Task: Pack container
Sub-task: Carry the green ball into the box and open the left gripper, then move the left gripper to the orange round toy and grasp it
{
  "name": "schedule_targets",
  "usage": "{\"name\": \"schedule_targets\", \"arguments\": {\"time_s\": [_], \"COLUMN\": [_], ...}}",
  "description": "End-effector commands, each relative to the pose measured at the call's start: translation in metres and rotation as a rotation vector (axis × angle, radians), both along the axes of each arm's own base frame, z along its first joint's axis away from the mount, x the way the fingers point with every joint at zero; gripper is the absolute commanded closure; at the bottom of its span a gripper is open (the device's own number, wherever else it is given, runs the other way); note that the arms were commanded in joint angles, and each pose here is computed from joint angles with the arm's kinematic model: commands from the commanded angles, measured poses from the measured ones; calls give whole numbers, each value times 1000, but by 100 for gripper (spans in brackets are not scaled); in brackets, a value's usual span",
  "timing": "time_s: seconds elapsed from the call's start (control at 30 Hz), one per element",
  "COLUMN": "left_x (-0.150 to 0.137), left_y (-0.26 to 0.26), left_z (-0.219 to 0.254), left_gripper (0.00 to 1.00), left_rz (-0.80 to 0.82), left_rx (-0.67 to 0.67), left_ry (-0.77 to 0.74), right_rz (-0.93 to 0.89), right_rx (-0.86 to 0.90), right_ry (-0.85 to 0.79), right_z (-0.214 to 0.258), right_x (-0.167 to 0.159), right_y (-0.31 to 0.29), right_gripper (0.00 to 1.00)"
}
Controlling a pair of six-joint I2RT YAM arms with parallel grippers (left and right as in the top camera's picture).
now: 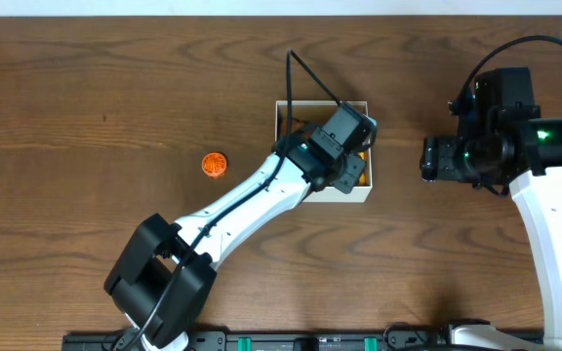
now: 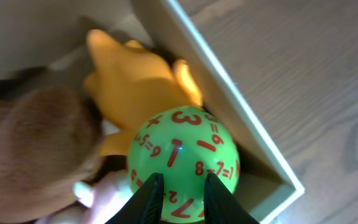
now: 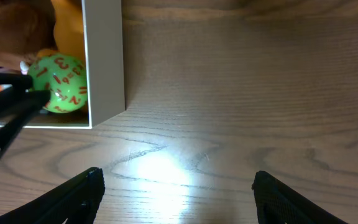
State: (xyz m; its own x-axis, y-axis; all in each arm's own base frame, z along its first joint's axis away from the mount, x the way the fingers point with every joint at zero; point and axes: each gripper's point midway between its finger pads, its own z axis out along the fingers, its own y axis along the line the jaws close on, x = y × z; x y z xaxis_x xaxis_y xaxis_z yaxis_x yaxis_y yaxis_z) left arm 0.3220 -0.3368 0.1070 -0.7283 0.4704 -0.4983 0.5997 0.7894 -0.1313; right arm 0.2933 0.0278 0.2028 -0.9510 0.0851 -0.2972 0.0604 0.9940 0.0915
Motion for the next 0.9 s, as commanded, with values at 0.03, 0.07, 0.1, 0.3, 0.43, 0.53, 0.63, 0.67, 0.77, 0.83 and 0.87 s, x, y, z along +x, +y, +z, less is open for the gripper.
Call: {"name": "schedule_targets", "arguments": {"time_s": [0.03, 0.07, 0.1, 0.3, 0.43, 0.53, 0.63, 0.67, 0.77, 0.83, 0.87], "left_x": [-12, -12, -12, -24, -27, -24, -19, -17, -12, -8, -7], "left_y": [-12, -13, -13, -23, -26, -23, -19, -17, -9, -5, -4], "left_z": [-4, -5, -5, -7, -7, 3, 26, 34, 54, 59, 58], "left_gripper": [77, 76, 77, 77, 73, 68, 51, 46, 40, 39, 39], "left_rz": [-49, -49, -49, -64, -73, -63, -50, -46, -21, -5, -3], "left_rx": [-8, -8, -9, -25, -23, -36, -70, -83, -98, -91, -83], "left_ry": [23, 23, 24, 51, 49, 32, -5, -19, -67, -89, -96], "right_rz": [5, 5, 5, 5, 5, 5, 5, 5, 5, 5, 5], "right_rx": [-12, -12, -12, -12, -12, -12, -12, -12, -12, -12, -12], "right_ry": [3, 3, 3, 3, 4, 4, 3, 3, 3, 3, 3], "right_z": [-2, -2, -2, -2, -2, -2, -2, -2, -2, -2, -2], "right_x": [0, 0, 0, 0, 0, 0, 0, 0, 0, 0, 0], "right_y": [-3, -3, -3, -3, -3, -3, -3, -3, -3, -3, -3], "right_gripper": [21, 21, 21, 21, 21, 21, 21, 20, 20, 21, 20]}}
